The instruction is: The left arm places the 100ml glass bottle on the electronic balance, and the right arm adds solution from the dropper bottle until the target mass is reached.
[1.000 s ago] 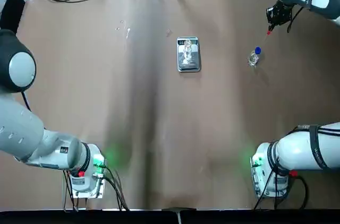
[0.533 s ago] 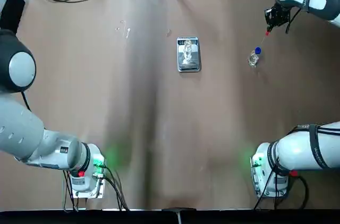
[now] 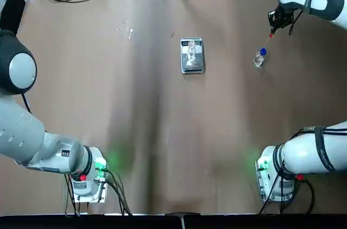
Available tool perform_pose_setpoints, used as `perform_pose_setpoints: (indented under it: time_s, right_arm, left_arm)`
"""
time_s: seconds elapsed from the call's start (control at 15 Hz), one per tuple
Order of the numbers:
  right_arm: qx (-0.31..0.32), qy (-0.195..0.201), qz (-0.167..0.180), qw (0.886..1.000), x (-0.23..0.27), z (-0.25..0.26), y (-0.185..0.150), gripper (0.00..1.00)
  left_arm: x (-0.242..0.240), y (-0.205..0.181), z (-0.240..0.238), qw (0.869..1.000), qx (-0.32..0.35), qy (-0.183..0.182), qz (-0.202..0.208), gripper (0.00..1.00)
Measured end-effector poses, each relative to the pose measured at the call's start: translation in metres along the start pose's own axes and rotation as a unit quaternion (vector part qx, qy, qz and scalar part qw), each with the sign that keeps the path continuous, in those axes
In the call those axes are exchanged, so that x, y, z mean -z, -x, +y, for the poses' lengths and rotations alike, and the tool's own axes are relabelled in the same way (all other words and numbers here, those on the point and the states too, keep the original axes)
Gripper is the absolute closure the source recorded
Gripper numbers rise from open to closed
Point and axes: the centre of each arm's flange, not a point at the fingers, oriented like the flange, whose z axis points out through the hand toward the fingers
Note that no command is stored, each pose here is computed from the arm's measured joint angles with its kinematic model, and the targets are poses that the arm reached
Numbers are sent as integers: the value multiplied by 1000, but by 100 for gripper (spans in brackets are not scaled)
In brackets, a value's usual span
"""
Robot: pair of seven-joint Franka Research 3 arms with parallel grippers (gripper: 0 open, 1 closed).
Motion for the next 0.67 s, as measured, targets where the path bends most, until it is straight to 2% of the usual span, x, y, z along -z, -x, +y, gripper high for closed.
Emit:
perform_pose_setpoints:
  time_s: [0.67]
  right_arm:
    - [1, 1, -1, 1000, -4, 0, -1, 96]
  left_arm:
    - [0, 0, -1, 1000, 1, 0, 0, 0]
